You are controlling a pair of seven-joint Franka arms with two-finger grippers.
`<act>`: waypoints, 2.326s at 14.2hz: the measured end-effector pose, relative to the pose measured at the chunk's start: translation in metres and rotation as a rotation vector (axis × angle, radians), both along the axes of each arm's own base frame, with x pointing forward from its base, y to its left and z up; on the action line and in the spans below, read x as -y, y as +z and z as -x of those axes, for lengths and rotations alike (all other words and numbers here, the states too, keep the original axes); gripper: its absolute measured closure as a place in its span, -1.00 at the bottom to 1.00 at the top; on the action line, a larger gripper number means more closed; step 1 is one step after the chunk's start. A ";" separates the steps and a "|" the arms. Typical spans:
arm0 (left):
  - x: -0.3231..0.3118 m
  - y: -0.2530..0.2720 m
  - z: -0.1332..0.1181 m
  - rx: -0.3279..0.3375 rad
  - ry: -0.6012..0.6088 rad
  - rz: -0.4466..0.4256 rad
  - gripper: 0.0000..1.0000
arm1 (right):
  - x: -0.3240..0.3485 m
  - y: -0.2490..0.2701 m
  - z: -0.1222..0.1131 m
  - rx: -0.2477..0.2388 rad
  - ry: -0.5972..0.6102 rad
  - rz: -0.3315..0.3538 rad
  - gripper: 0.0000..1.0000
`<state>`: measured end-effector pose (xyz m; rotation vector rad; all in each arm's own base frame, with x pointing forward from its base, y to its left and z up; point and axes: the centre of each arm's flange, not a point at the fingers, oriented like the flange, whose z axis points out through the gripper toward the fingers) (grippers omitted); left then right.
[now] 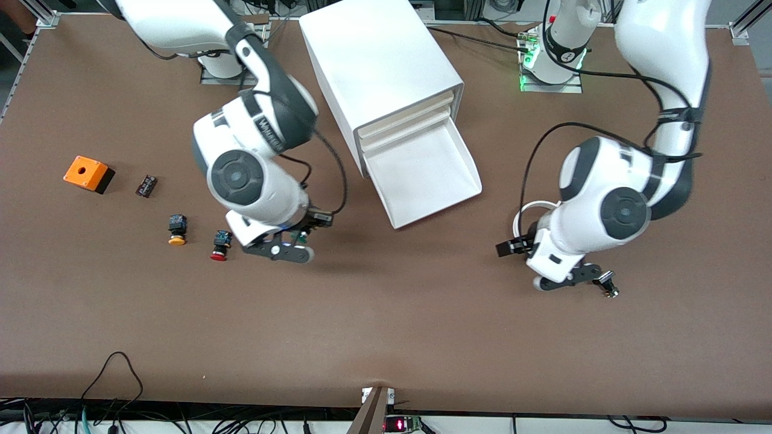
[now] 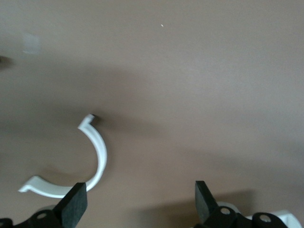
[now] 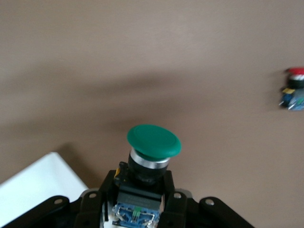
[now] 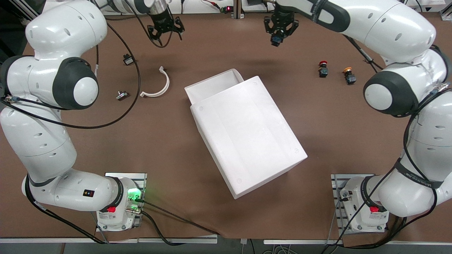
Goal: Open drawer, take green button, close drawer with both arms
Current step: 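Push the drawer closed with the left gripper while the right gripper carries, then set the green button beside the red button with the right gripper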
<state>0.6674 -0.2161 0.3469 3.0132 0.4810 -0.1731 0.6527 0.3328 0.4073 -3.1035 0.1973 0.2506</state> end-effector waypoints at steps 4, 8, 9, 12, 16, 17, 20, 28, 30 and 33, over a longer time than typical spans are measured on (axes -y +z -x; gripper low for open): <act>0.057 -0.046 0.033 0.017 0.110 -0.005 -0.99 | 0.055 -0.031 -0.010 -0.013 0.117 -0.018 0.15; 0.109 -0.104 0.078 0.066 0.185 0.017 -0.99 | 0.085 -0.089 -0.003 0.026 0.251 -0.040 0.15; 0.118 -0.116 0.090 0.058 0.187 0.013 -0.99 | 0.094 -0.106 0.001 0.039 0.274 -0.044 0.15; 0.135 -0.128 0.110 0.041 0.178 0.002 -0.99 | 0.115 -0.146 0.014 0.066 0.305 -0.050 0.15; 0.154 -0.132 0.128 0.025 0.138 -0.010 -1.00 | 0.139 -0.197 0.036 0.098 0.323 -0.044 0.15; 0.160 -0.133 0.134 0.014 0.125 -0.018 -1.00 | 0.143 -0.207 0.042 0.091 0.323 -0.042 0.15; 0.178 -0.132 0.150 -0.007 0.095 -0.029 -1.00 | 0.148 -0.215 0.047 0.081 0.317 -0.040 0.15; 0.216 -0.130 0.194 -0.095 0.017 -0.053 -1.00 | 0.167 -0.186 0.025 0.127 0.288 -0.028 -0.97; 0.224 -0.129 0.201 -0.104 0.017 -0.053 -1.00 | 0.186 -0.155 0.010 0.114 0.263 -0.011 -0.99; 0.234 -0.128 0.213 -0.118 0.008 -0.051 -1.00 | 0.207 -0.089 -0.007 0.102 0.235 0.006 -0.99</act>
